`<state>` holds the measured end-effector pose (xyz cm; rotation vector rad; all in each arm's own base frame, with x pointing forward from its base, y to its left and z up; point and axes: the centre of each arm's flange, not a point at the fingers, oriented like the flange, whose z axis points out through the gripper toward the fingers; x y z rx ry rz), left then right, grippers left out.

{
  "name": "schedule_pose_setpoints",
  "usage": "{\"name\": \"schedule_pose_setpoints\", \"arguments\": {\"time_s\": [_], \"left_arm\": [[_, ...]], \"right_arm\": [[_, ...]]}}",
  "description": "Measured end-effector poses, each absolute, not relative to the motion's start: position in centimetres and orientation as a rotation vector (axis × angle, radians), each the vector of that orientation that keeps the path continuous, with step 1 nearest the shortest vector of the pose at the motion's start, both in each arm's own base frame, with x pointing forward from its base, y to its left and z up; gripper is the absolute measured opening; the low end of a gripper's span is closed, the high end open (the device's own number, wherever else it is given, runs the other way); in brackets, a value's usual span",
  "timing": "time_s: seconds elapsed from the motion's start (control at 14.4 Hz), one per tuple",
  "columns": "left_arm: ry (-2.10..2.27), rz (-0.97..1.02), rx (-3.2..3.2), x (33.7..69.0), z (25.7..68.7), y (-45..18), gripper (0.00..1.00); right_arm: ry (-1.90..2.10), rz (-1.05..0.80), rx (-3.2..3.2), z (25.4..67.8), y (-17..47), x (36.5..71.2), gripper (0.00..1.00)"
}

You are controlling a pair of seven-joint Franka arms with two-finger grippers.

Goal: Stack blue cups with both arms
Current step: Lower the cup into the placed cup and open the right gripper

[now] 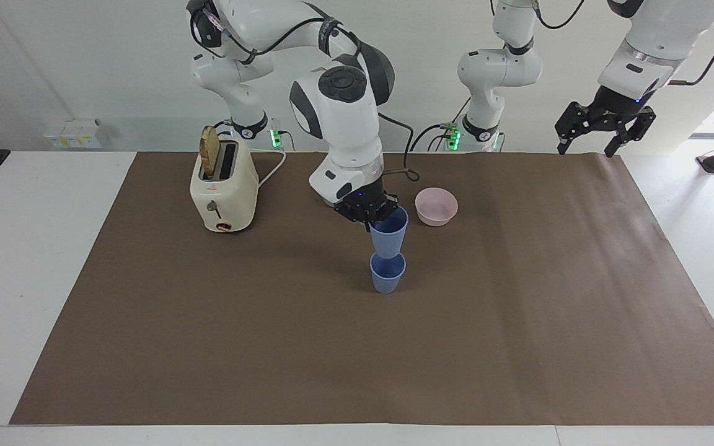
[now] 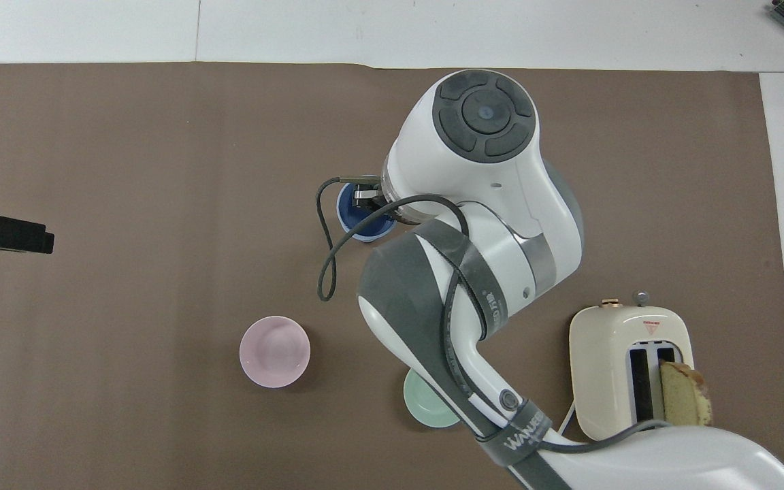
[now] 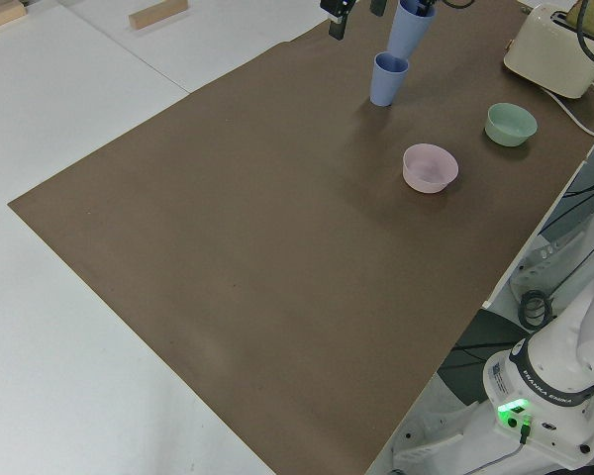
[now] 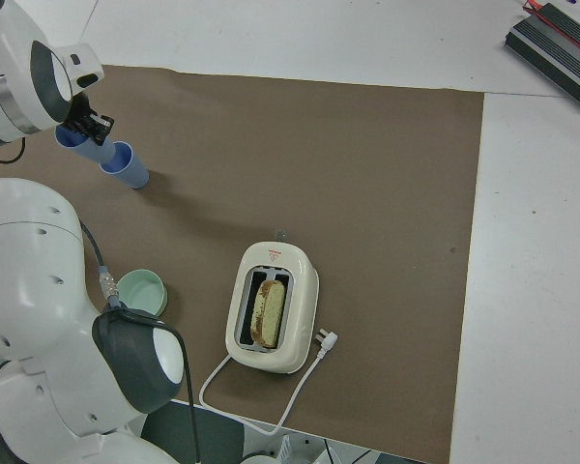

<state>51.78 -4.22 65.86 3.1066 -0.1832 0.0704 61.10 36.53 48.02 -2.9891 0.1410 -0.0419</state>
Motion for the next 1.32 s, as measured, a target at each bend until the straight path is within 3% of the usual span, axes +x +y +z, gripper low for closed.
{"name": "schedule_pose_setpoints", "arguments": {"time_s": [1.32], "left_arm": [[-0.160,0.063,3.107,51.8,65.8,-3.4,1.00]], "right_arm": [[0.157,0.014,-3.009,42.4,36.8,62.2,0.04]]}}
